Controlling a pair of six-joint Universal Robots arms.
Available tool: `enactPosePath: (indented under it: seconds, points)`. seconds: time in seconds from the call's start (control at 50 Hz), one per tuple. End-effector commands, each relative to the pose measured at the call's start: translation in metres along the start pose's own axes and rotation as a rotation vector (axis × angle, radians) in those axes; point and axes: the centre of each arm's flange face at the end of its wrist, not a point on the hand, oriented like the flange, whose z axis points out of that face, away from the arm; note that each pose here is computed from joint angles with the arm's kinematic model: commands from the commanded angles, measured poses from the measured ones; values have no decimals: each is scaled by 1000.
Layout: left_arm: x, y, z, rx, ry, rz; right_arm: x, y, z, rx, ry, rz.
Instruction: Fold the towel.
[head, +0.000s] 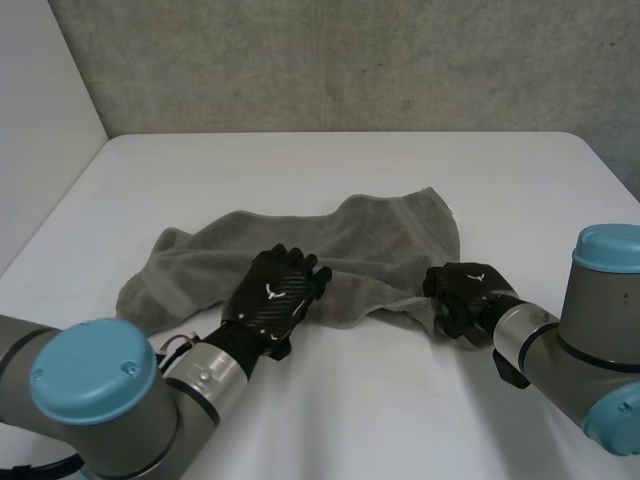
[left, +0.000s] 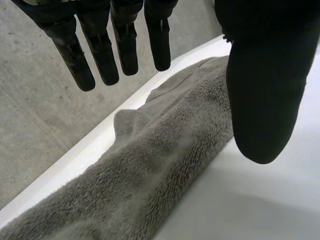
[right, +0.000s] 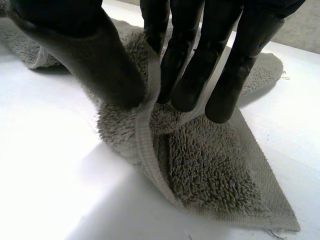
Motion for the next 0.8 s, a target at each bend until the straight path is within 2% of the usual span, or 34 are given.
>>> enactPosePath:
  seconds: [0.02,0.22,0.42,0.48,0.62,0.8]
  points:
    - [9,-3,9,4,-30,-88,0,-6,-3,42,-4,39]
    - [6,0,18,1,-89,-213,-4,-47,-38,178,-13,17]
    - [4,-3,21,18,-112,-312,-16,-79,-75,288,-99,93]
    - [3,-5,21,28,-124,-321,-21,-84,-84,303,-126,88]
    - [-3,-13,26,119,-240,-326,-27,-83,-91,288,-152,99]
    - [6,-9,26,117,-224,-324,-32,-92,-104,321,-181,91]
